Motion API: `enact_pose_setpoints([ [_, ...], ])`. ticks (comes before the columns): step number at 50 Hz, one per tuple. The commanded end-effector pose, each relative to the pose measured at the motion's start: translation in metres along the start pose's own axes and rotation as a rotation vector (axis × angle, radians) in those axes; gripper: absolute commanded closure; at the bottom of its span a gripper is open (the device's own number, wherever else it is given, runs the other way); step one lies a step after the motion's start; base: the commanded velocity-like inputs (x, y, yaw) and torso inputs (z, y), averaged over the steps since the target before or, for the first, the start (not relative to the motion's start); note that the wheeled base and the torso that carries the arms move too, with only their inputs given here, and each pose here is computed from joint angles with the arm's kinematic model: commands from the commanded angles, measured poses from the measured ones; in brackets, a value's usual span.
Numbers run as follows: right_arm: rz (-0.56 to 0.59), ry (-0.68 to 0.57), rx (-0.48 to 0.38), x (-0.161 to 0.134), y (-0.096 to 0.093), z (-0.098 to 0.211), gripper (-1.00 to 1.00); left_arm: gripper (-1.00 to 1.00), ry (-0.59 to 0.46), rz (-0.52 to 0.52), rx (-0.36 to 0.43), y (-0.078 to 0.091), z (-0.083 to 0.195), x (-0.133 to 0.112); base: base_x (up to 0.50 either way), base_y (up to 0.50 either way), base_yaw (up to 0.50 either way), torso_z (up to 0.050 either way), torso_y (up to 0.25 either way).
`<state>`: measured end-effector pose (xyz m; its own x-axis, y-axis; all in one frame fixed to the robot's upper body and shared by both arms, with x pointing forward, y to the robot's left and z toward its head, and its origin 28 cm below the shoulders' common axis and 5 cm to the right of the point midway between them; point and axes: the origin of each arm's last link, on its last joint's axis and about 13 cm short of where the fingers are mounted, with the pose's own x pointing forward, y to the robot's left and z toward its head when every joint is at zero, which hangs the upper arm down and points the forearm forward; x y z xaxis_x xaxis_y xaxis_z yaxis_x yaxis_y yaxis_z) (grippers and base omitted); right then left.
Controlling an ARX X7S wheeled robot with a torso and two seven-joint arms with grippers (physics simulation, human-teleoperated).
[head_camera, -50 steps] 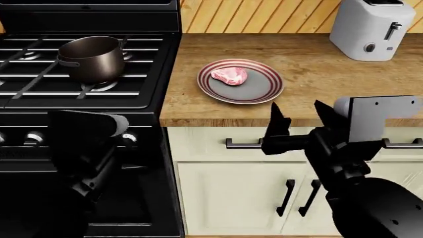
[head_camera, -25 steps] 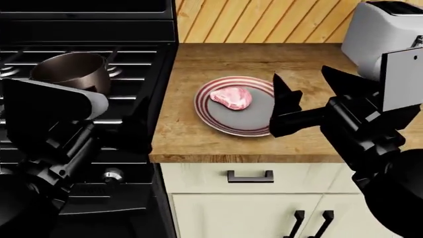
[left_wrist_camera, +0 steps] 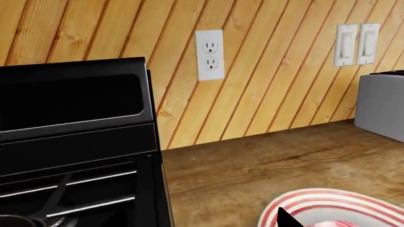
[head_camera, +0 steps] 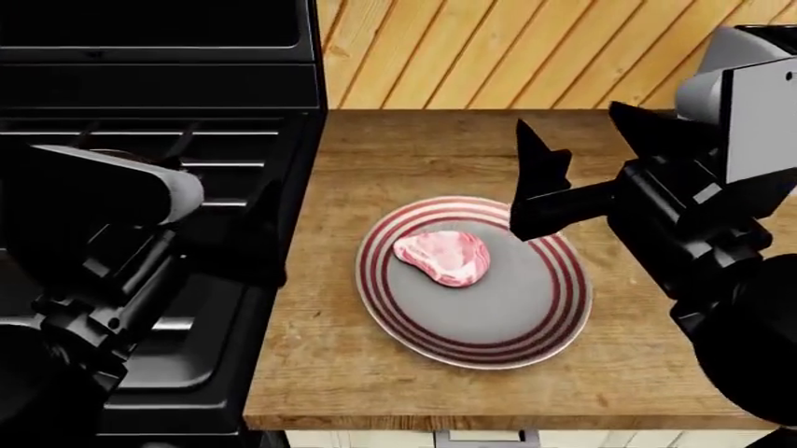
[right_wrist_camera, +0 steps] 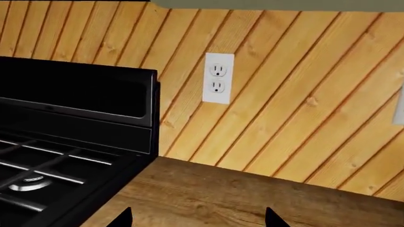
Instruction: Frozen meat rests on a plate on the counter. Retrieve the meat and place it in a pot on a burner. Then turn the burner on.
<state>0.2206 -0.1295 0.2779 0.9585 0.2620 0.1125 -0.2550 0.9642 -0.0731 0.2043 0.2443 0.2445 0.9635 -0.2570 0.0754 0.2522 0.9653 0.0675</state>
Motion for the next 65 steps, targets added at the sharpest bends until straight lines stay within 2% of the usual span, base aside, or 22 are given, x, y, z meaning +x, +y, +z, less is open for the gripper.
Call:
enact_pose_setpoints([
  [1,0.009,0.051,-0.013,0.024,-0.011,0.010,-1.00,-1.00,-0.012,-0.017,0.015,0.001,-0.003,0.014,0.00,0.00,0.00,0.000,0.000],
  [8,0.049,0.221,-0.070,0.060,-0.031,0.020,-1.00,-1.00,-0.069,-0.048,0.018,0.001,-0.003,0.033,0.00,0.00,0.00,0.000,0.000],
  [12,0.081,0.328,-0.052,0.083,-0.044,0.023,-1.00,-1.00,-0.110,-0.061,0.023,-0.002,0.004,0.043,0.00,0.00,0.00,0.000,0.000],
  [17,0.092,0.363,-0.100,0.108,-0.059,0.023,-1.00,-1.00,-0.133,-0.055,0.025,0.000,0.008,0.059,0.00,0.00,0.00,0.000,0.000],
  [22,0.183,0.451,-0.182,0.123,-0.065,0.021,-1.00,-1.00,-0.139,-0.055,0.024,0.003,0.012,0.074,0.00,0.00,0.00,0.000,0.000],
  [27,0.259,0.506,-0.245,0.128,-0.066,0.018,-1.00,-1.00,-0.136,-0.060,0.022,0.005,0.011,0.085,0.00,0.00,0.00,0.000,0.000],
  [32,0.296,0.535,-0.264,0.131,-0.065,0.015,-1.00,-1.00,-0.128,-0.067,0.024,0.006,0.007,0.092,0.00,0.00,0.00,0.000,0.000],
  [42,0.412,0.553,-0.334,0.126,-0.061,0.010,-1.00,-1.00,-0.126,-0.074,0.029,0.005,0.008,0.092,0.00,0.00,0.00,0.000,0.000],
  [65,0.690,0.529,-0.347,0.112,-0.039,0.003,-1.00,-1.00,-0.130,-0.072,0.036,0.005,0.010,0.083,0.00,0.00,0.00,0.000,0.000],
])
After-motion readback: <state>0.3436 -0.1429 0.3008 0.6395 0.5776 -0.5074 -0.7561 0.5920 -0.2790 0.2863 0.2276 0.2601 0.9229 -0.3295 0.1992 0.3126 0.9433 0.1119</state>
